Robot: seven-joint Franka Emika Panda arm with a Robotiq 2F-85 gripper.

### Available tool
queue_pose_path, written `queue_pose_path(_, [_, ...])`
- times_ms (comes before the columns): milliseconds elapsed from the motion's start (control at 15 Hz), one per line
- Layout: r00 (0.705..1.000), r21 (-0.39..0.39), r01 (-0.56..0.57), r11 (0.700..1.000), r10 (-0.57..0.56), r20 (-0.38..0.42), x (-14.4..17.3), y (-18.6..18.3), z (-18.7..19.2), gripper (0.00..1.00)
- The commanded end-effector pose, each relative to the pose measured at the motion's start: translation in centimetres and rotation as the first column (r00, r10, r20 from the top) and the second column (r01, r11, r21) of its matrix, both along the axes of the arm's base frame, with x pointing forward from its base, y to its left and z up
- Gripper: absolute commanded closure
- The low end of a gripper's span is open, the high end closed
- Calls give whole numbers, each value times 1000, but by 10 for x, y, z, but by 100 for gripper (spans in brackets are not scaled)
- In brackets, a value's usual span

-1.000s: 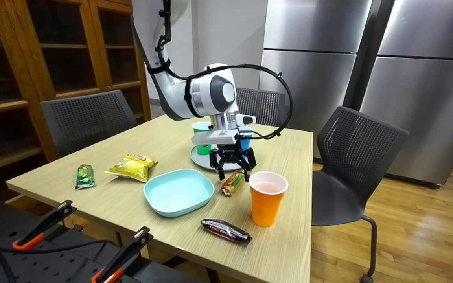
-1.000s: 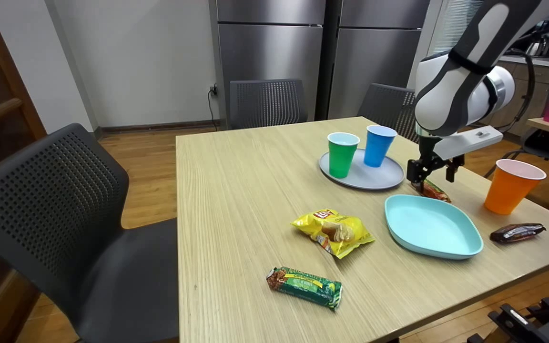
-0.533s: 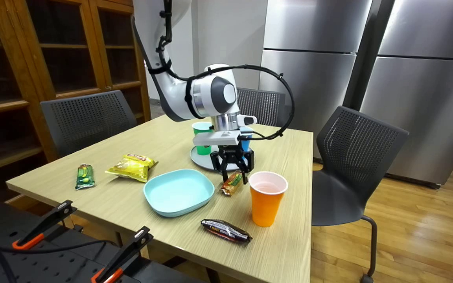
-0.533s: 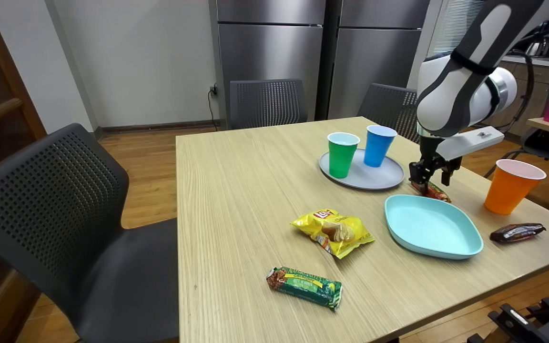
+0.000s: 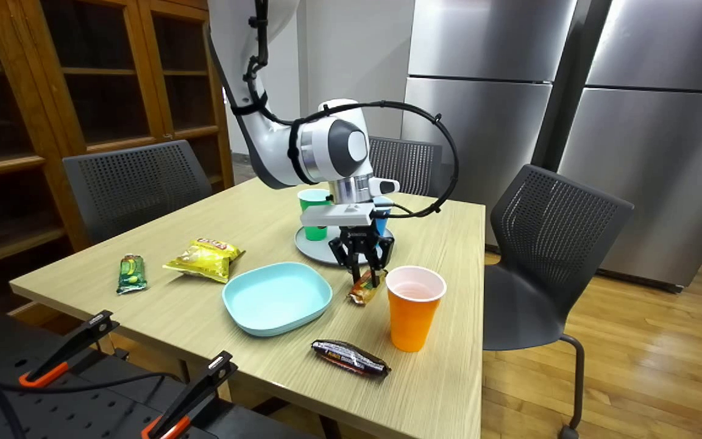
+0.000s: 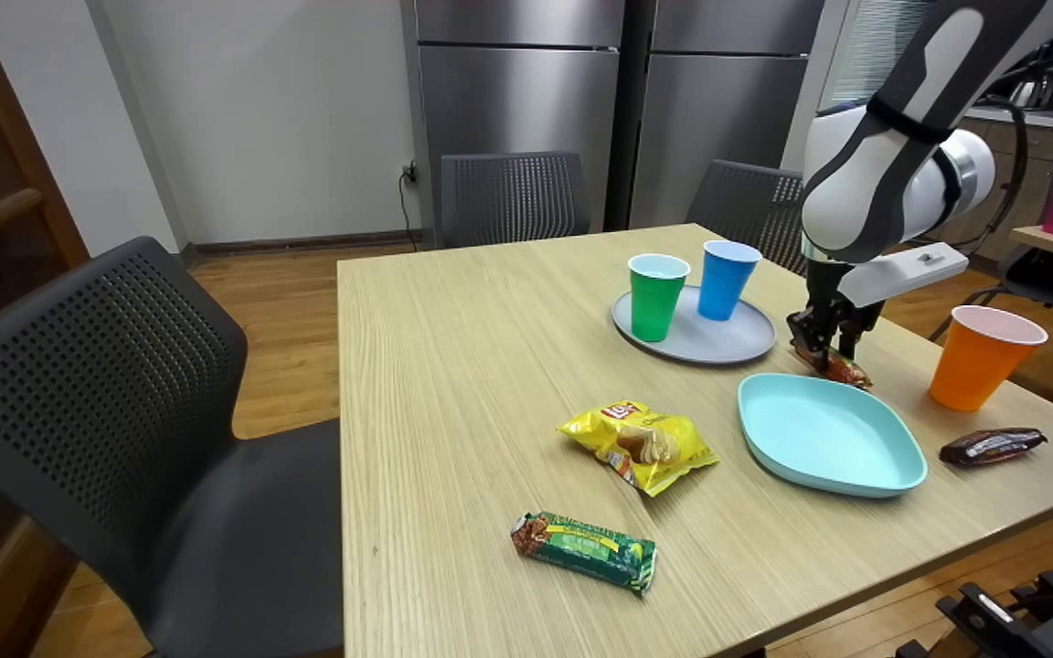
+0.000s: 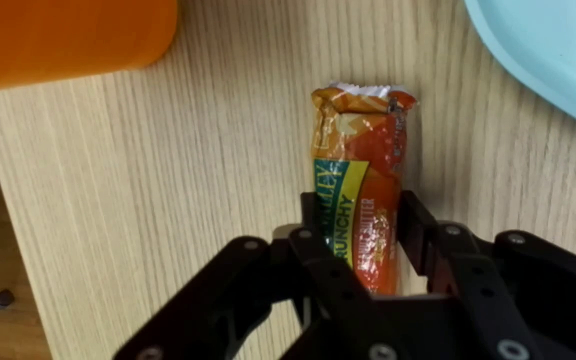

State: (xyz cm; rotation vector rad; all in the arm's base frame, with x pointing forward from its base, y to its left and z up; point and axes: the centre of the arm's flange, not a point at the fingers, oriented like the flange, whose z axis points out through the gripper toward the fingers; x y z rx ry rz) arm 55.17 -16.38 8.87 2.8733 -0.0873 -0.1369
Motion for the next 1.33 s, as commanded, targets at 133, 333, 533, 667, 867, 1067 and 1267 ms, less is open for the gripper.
queue_pose_path(133, [999,52,-8,999,6,51,-19,-8,27,84])
queue_pose_path(333, [997,58,-33,998,29,74,-33,-7,38,84])
queue_pose_path(533, [996,62,-60,996,55,76,-46,0,47,84])
queue_pose_path(667, [994,61,-86,994,81,79,-55,5,53,84])
queue_pose_path(867, [990,64,-116,991,110,87,-67,16,64,84])
queue_pose_path(1067, [982,50,-176,983,172,79,-78,32,71,84])
queue_pose_path(1267, [962,32,-270,962,267,62,-93,56,75,84])
